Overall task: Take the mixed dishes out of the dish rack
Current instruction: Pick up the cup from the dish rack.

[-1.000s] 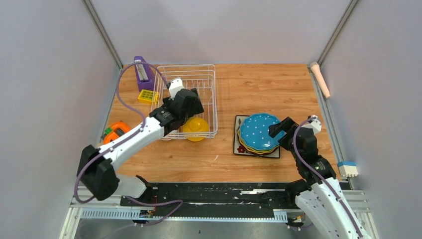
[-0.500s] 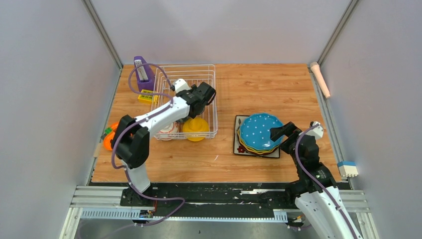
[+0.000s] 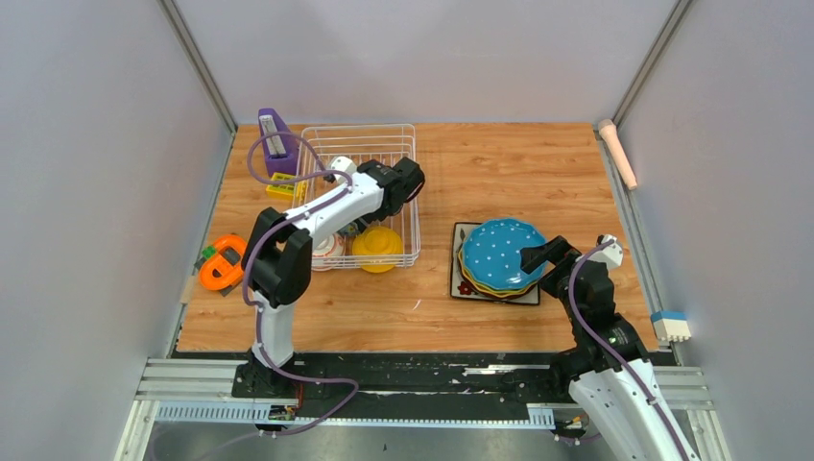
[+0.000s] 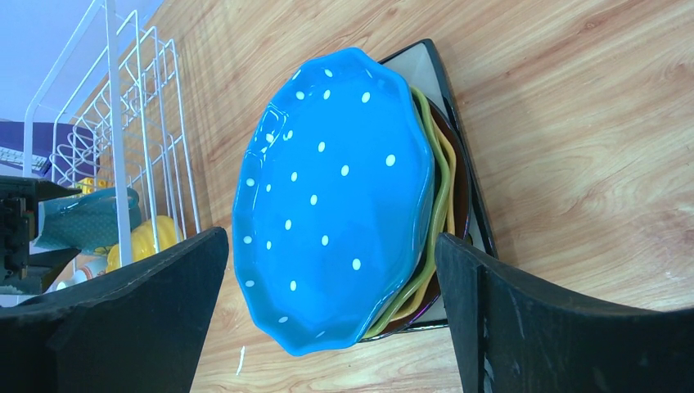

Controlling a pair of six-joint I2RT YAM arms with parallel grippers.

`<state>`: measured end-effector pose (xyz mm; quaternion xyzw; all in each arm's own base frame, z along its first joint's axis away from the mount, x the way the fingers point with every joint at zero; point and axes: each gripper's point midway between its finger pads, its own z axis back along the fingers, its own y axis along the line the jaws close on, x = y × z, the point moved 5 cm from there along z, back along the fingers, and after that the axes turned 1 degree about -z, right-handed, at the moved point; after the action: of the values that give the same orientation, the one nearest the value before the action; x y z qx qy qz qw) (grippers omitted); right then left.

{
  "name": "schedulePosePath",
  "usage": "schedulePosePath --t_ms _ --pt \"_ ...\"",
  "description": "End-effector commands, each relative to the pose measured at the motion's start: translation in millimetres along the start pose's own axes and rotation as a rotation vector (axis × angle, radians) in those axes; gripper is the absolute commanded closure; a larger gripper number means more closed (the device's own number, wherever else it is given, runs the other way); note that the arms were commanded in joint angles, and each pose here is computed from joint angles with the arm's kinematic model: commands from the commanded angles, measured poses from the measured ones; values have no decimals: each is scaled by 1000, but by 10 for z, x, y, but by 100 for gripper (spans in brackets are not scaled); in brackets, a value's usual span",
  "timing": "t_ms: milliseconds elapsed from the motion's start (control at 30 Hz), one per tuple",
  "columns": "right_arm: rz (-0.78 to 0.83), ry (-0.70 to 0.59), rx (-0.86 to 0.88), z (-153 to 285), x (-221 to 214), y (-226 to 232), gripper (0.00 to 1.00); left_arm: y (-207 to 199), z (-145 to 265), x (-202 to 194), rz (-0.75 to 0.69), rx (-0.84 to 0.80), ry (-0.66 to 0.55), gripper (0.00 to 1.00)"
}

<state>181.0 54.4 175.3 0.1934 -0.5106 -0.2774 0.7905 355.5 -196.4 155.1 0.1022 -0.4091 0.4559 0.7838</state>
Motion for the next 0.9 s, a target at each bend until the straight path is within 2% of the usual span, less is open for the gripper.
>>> schedulePosePath --t_ms 0,333,667,867 --pt "-23 -39 31 -5 79 70 0 -84 -43 117 75 39 -94 18" --pt "-22 -37 28 -14 70 66 0 -100 -137 48 69 103 -112 19" --pt "-22 -32 18 -31 56 52 0 -26 -222 -37 37 136 -103 30" --pt "-20 -26 14 -39 48 50 0 -46 -259 -68 40 136 -97 31"
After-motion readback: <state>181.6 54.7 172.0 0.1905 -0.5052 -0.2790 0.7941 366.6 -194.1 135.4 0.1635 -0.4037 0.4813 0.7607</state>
